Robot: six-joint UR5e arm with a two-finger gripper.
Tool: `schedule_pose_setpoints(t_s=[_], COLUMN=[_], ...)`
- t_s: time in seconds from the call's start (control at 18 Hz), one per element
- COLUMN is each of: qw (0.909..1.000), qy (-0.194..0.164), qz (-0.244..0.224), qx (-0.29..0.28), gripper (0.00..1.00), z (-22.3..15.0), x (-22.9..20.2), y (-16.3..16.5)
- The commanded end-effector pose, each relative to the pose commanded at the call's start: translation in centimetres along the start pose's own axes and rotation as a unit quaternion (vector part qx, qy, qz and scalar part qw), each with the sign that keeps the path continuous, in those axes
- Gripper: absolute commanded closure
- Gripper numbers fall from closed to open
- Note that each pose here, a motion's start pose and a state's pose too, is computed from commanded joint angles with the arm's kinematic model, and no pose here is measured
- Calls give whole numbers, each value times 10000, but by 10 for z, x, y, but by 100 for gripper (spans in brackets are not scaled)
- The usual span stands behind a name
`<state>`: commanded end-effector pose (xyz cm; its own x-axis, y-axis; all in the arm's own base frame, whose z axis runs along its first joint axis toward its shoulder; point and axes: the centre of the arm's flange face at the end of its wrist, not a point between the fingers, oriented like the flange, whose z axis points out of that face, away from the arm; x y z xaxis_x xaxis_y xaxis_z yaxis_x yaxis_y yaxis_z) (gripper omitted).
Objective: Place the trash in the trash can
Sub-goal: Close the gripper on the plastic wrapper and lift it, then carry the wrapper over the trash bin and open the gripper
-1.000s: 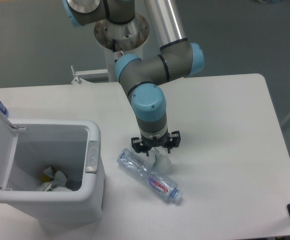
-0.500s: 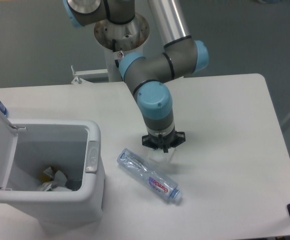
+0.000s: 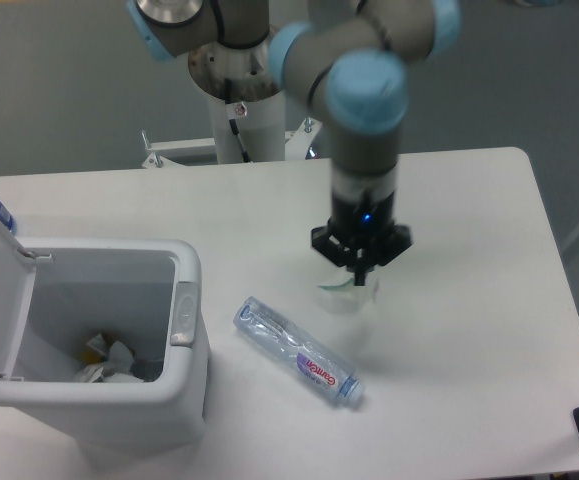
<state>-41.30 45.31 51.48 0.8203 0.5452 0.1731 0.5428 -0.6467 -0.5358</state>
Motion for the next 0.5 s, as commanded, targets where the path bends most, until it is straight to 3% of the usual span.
schedule_pose_setpoints(t_s=[0.22,0.5], qw=[9966,9905], qy=[246,672], qz=[-653,-874], qx=[436,820], gripper=[100,100], z=[-33,-77], x=[25,95], y=[-28,-49])
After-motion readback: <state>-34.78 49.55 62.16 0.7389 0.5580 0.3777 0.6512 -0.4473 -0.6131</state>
